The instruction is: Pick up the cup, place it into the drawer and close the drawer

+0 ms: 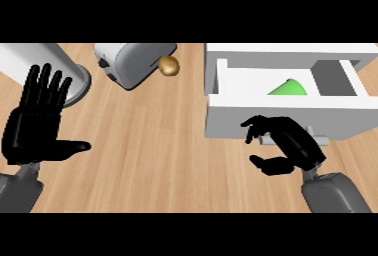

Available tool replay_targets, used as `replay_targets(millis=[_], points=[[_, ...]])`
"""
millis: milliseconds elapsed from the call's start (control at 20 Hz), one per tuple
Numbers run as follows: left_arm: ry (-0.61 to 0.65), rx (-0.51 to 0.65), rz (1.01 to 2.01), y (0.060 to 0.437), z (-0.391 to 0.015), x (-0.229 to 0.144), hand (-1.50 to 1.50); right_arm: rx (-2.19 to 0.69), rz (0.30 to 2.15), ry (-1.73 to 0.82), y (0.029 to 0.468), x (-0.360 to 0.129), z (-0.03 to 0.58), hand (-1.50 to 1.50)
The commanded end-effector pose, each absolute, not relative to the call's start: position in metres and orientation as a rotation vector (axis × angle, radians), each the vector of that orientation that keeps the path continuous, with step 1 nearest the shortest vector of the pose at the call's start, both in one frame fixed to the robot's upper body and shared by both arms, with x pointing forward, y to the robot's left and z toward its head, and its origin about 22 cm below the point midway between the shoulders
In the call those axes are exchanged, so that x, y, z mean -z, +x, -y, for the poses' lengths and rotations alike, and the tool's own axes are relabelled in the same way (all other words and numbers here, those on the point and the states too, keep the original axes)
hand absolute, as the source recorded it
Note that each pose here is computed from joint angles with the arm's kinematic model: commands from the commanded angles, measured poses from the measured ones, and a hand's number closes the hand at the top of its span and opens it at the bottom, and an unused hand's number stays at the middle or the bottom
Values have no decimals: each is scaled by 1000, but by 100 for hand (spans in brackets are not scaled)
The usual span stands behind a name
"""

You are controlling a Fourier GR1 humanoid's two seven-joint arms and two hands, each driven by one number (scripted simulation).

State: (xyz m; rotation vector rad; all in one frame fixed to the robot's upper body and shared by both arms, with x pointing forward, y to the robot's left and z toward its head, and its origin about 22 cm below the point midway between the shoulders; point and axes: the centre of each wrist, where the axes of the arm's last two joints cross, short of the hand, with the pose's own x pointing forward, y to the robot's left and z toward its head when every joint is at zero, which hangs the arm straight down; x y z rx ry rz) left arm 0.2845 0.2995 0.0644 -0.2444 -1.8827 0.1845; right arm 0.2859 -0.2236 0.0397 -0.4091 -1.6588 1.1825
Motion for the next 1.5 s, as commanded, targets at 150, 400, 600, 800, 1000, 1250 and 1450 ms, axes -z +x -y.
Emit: replay_targets(millis=[150, 400, 600, 800, 1000, 1250, 1450], points=[[-275, -190, 1884, 261, -310, -55, -150, -1298, 1534, -463, 332, -3, 203, -150], [-275, -207, 1888, 264, -339, -48, -150, -1259, 1531, -430, 358, 16, 225, -150], [-280, -180, 1881, 258, -360, -43, -150, -1238, 1530, -398, 378, 19, 215, -150], [-320, -190, 1882, 252, -342, -41, -150, -1187, 1534, -389, 395, 12, 251, -150], [-309, -173, 1880, 270, -339, -55, -150, -1215, 1505, -371, 418, -12, 243, -150], [-310, -168, 1890, 271, -344, -45, -150, -1183, 1497, -395, 426, -26, 268, -150], [-328, -143, 1873, 270, -344, -46, -150, -1170, 1497, -400, 427, -36, 291, -150]])
